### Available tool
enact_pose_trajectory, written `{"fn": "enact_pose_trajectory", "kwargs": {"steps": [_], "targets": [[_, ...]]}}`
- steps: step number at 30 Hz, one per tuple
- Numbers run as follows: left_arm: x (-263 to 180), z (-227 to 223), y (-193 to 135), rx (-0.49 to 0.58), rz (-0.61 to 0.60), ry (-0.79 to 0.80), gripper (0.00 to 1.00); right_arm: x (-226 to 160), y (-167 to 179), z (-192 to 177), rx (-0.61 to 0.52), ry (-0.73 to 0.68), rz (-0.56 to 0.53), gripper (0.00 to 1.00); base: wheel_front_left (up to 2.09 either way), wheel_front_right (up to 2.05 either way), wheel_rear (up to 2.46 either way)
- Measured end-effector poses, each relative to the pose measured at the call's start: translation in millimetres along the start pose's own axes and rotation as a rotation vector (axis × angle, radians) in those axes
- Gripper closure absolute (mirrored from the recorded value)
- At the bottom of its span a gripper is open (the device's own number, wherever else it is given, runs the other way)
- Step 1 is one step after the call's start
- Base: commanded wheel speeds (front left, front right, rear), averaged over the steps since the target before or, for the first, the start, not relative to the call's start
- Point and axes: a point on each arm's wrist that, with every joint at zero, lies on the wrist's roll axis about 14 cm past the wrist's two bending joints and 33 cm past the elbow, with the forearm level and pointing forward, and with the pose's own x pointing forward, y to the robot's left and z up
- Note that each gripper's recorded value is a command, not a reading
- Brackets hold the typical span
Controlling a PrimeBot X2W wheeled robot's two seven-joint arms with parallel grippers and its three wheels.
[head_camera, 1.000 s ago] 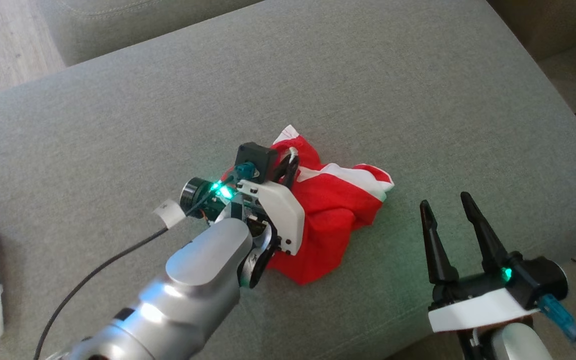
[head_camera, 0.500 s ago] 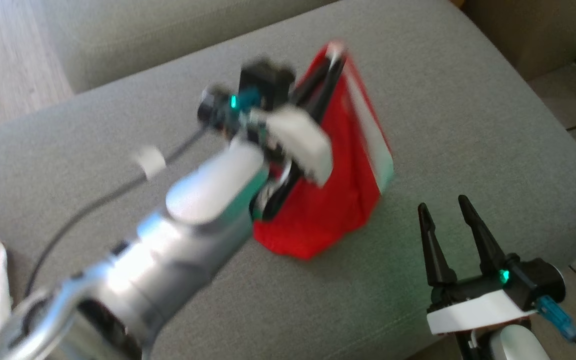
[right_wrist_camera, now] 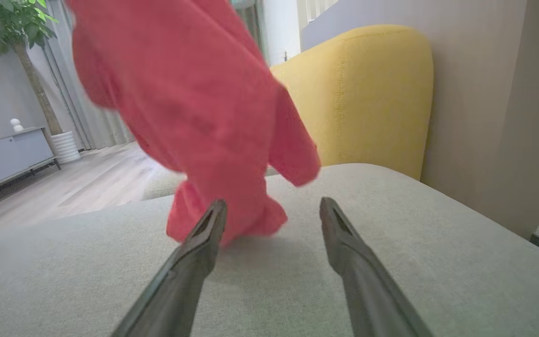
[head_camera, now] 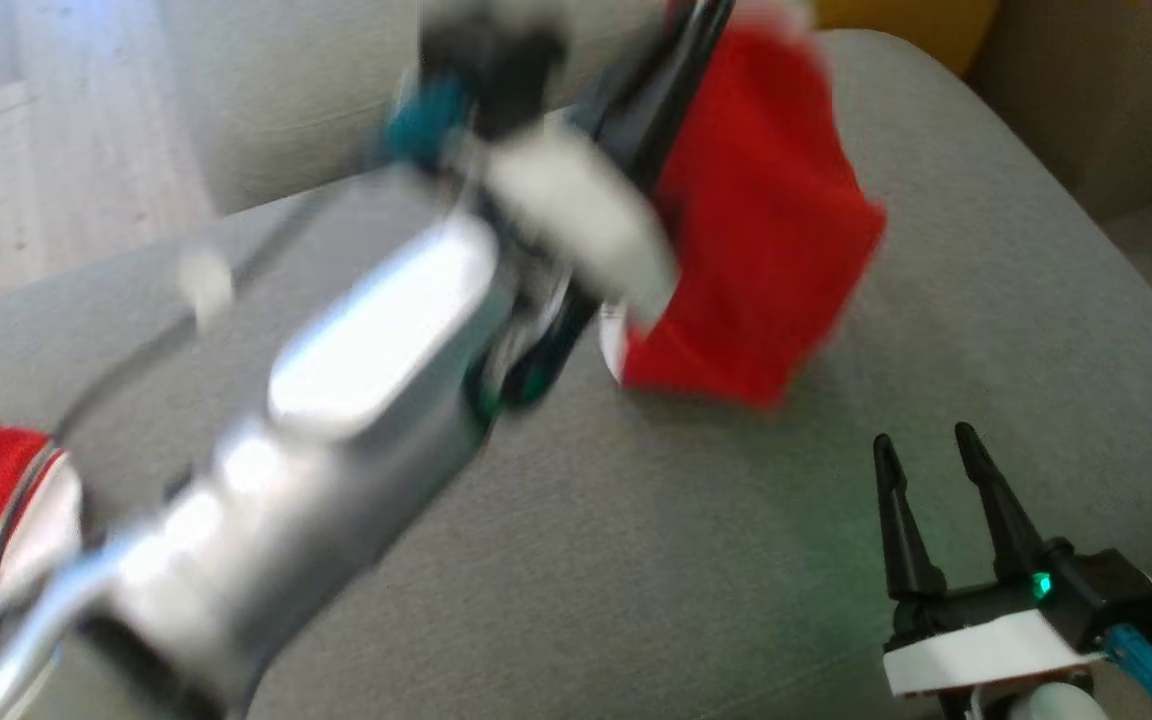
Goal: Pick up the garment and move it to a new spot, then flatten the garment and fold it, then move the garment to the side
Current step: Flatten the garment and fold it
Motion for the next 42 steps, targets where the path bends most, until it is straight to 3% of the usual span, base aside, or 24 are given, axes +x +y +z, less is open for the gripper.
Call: {"fn": "enact_pose_trajectory", "kwargs": {"steps": [2,3,8,12,19,24,28,35,42], "targets": [[-30.2,-42.9,15.9,-0.054,0.072,0.093,1.0,4.8,4.4,0.7,0.001,-0.003,0.017,0.0,0.0,0.0,0.0],[-30.2,-42.9,15.9,-0.054,0.072,0.093,1.0,4.8,4.4,0.7,0.001,-0.003,0.017,0.0,0.0,0.0,0.0],[-132.7,-154.4,33.6,-0.208,0.261,0.357,1.0,21.3,20.5,-1.2,0.002,0.002,0.076,0.0,0.0,0.0,0.0],[-205.0,-202.5,45.0,-0.137,0.372,0.509,1.0,37.2,35.6,-9.5,0.007,0.026,0.132,0.0,0.0,0.0,0.0],[-258.1,-206.7,77.7,-0.032,0.539,0.507,1.0,83.7,58.0,-30.4,-0.043,0.087,0.281,0.0,0.0,0.0,0.0],[-288.6,-203.0,98.1,0.002,0.653,0.485,1.0,98.1,71.1,-70.4,-0.006,0.236,0.367,0.0,0.0,0.0,0.0],[-305.7,-201.4,109.9,0.022,0.715,0.481,1.0,107.5,81.5,-79.5,0.021,0.312,0.431,0.0,0.0,0.0,0.0],[-316.9,-203.2,122.0,0.031,0.752,0.486,1.0,110.3,98.7,-89.2,0.091,0.428,0.506,0.0,0.0,0.0,0.0],[-317.0,-202.7,129.8,0.032,0.769,0.476,1.0,113.3,102.9,-102.1,0.083,0.507,0.545,0.0,0.0,0.0,0.0]]}}
